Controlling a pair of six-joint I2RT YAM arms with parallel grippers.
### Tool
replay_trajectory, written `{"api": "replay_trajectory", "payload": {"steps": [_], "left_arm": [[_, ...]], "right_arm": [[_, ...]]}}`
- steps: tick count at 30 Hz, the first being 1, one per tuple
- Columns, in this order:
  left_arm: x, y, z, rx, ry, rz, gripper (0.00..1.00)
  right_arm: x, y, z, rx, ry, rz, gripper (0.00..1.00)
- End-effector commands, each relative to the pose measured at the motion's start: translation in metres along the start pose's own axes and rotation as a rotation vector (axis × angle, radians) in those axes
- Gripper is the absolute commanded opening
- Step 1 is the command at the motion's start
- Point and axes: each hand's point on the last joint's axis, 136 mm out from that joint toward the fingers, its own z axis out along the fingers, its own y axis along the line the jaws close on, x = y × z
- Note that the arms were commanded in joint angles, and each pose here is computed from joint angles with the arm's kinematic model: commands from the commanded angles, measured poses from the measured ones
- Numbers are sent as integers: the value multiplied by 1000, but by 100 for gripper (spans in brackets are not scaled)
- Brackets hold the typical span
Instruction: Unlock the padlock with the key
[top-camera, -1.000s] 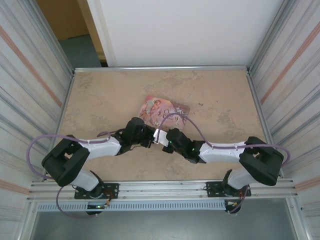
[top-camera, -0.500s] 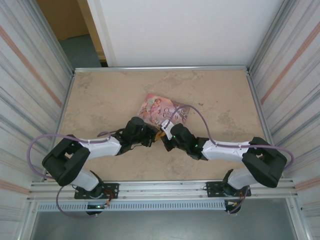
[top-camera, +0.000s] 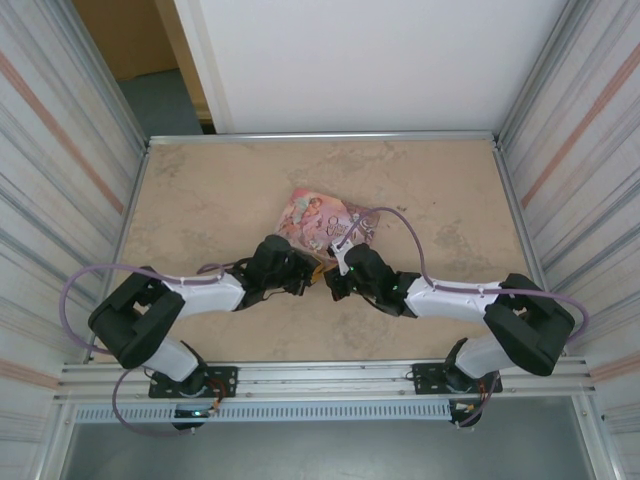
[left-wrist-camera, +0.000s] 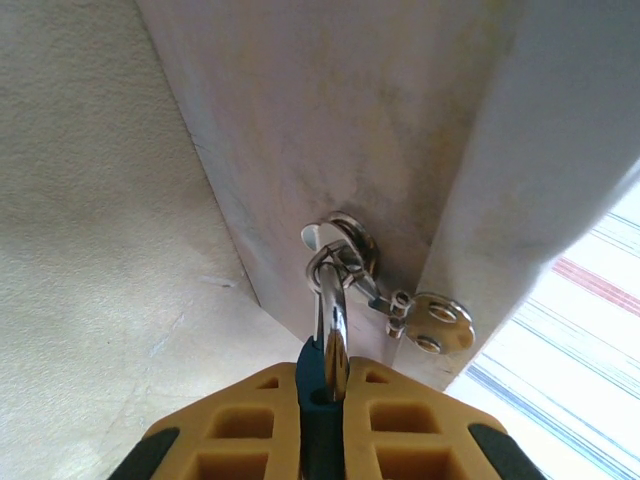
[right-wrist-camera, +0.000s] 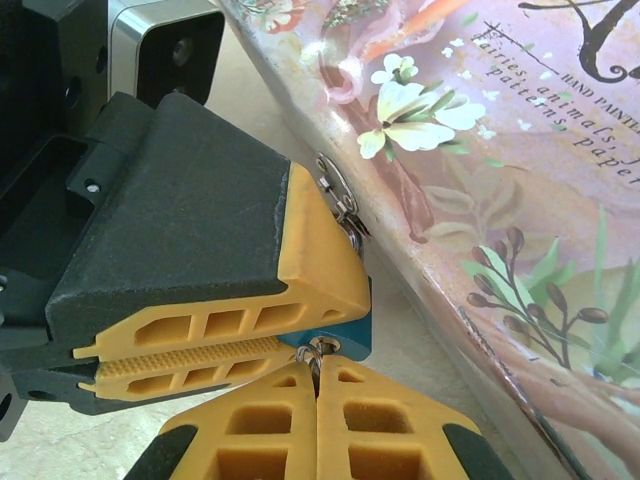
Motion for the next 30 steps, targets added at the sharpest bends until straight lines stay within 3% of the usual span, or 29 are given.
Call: {"api": "replay_trajectory", "payload": {"steps": [1, 6, 13, 19, 23, 30], "left_arm": [[14, 2, 2, -12, 56, 17, 0], [9, 6, 3, -36, 28, 48, 3], [-1, 17, 1, -73, -21, 81, 41], [-5, 18, -12, -110, -60, 146, 57], [-10, 2, -34, -123, -128, 287, 63], [-21, -53, -104, -126, -356, 602, 68]], "right_arm": [[-3, -29, -1, 117, -14, 73, 0], [9, -35, 1, 140, -8, 31, 0], [22, -39, 2, 142, -16, 15, 0], [27, -40, 0, 116, -31, 55, 0], [29, -43, -5, 69, -46, 131, 0], [37, -54, -12, -34, -21, 306, 0]]}}
